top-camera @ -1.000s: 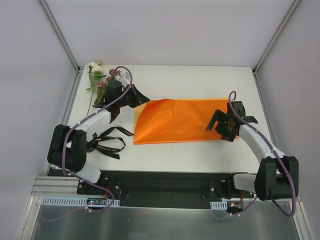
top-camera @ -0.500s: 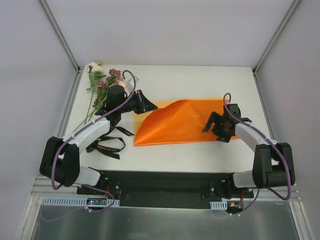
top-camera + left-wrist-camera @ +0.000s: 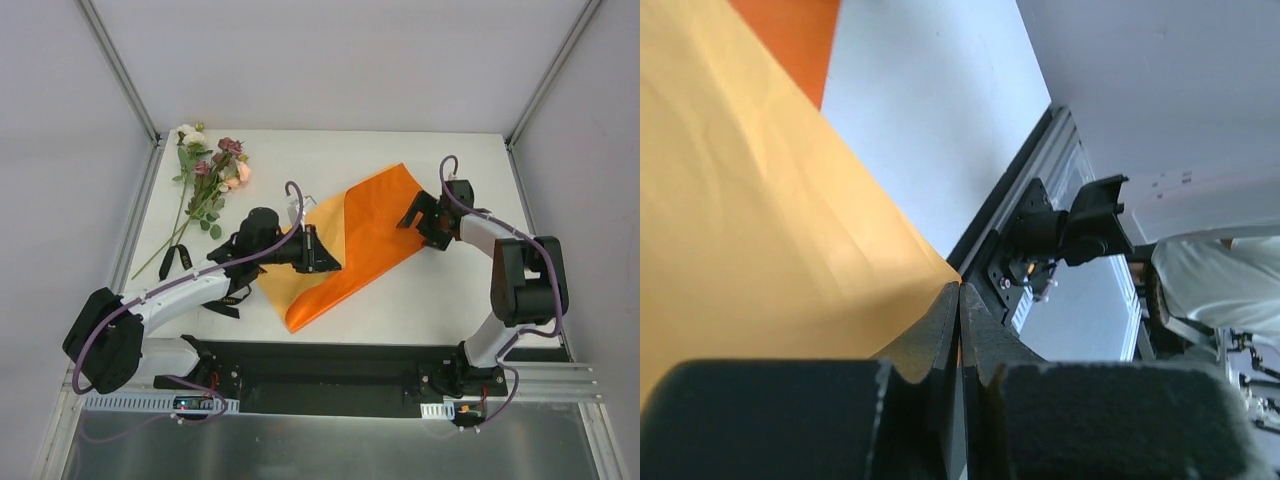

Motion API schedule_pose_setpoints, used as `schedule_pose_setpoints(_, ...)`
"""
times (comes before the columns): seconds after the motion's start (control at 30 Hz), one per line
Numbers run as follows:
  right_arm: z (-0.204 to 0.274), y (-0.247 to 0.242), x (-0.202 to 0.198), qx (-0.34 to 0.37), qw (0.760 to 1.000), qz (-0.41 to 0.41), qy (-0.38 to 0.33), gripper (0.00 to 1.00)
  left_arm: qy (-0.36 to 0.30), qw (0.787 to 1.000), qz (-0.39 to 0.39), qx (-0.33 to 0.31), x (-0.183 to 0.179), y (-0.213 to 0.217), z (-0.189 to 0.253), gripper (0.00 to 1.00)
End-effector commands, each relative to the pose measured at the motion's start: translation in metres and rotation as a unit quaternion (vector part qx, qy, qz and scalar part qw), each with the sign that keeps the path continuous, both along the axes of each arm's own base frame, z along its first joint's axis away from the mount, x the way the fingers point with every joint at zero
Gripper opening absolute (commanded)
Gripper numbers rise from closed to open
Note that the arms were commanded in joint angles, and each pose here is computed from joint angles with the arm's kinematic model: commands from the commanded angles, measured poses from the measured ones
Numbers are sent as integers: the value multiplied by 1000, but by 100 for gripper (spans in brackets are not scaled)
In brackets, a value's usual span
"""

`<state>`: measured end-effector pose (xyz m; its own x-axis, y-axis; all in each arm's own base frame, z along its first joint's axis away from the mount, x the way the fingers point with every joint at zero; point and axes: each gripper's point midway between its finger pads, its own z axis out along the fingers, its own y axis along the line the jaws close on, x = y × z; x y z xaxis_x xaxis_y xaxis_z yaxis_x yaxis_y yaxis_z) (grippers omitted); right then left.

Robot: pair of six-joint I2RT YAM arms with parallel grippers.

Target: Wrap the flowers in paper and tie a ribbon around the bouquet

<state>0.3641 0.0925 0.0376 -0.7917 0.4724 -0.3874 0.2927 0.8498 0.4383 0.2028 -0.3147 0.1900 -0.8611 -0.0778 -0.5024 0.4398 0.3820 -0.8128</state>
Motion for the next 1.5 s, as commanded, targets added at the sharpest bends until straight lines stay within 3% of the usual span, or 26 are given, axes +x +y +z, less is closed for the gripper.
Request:
schedule_pose_setpoints(0.0, 26, 11, 26, 36, 999, 27, -16, 96, -31, 999, -21, -8, -8, -27, 7, 0)
schedule_pose_setpoints(0.13, 52, 14, -12, 49, 998, 40, -23, 95, -41, 998, -54, 4, -24, -46, 1, 0)
schedule_pose_setpoints(0.27, 83, 59, -57, 111, 983, 131, -57, 95, -44, 995, -87, 15, -40, -62, -9, 0)
schedule_pose_setpoints(0.47, 90, 84, -92, 77, 973, 211, -48, 95, -62, 992, -104, 23, -49, -70, -9, 0)
schedule_pose_setpoints(0.7, 95, 114, -86, 84, 964, 251, -30, 96, -84, 991, -93, 52, -49, -54, -13, 0)
schedule_pose_setpoints(1.0, 119, 170, -65, 114, 962, 228, -95, 96, -86, 990, -99, 55, -58, -44, -9, 0)
schedule_pose_setpoints(1.23, 117, 185, -70, 91, 959, 250, -98, 96, -83, 990, -103, 58, -62, -40, -11, 0)
schedule_pose_setpoints(1.37, 110, 196, -63, 80, 962, 253, -60, 98, -81, 989, -116, 51, -66, -42, -7, 0)
schedule_pose_setpoints(1.47, 102, 188, -53, 47, 976, 202, -60, 84, -85, 988, -116, 49, -66, -41, -3, 0)
